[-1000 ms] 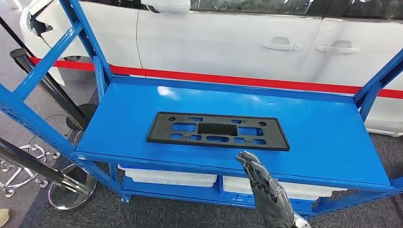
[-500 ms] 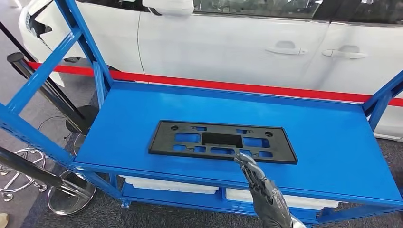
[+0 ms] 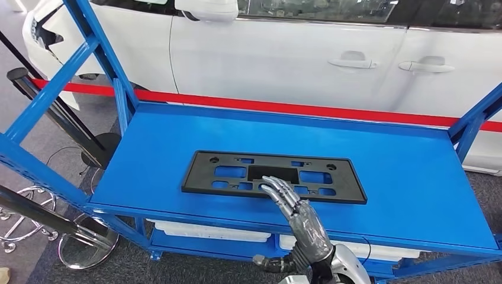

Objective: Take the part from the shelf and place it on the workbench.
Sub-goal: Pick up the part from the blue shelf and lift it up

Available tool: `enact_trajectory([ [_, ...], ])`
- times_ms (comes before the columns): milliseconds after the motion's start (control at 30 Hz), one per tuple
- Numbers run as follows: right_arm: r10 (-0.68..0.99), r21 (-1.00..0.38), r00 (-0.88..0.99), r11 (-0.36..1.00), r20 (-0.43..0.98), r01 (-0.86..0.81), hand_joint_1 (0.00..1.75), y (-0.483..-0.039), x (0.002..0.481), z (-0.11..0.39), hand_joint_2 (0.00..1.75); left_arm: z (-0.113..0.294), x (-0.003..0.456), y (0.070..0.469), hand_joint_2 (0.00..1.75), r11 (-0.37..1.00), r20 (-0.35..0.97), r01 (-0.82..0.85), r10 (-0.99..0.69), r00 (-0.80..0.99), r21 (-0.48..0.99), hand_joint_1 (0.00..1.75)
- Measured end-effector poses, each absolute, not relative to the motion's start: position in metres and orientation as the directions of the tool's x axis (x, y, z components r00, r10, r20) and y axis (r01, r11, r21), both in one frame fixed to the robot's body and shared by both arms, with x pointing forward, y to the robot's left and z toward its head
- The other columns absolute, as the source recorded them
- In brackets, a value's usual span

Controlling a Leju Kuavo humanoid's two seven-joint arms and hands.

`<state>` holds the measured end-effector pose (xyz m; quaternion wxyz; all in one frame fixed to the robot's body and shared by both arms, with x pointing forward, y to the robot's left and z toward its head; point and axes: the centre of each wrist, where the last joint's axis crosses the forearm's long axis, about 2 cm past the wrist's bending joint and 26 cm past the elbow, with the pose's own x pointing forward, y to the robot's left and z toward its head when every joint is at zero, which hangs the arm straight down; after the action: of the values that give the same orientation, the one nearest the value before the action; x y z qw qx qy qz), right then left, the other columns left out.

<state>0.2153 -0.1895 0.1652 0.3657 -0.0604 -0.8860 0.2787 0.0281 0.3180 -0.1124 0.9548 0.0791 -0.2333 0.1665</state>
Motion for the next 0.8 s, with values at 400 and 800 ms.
enact_trajectory([
  [400,0.658,-0.81,-0.636,0.58,0.403,0.087,0.0,-0.17,0.247,0.138,1.75,-0.112,0.03,0.317,0.0,0.949,0.458,-0.307,0.244,0.855,0.067,0.0],
  [800,0.693,-0.844,-0.616,0.53,0.375,0.082,0.0,-0.169,0.254,0.128,1.75,-0.112,0.029,0.315,0.0,0.952,0.453,-0.3,0.24,0.859,0.063,0.0],
])
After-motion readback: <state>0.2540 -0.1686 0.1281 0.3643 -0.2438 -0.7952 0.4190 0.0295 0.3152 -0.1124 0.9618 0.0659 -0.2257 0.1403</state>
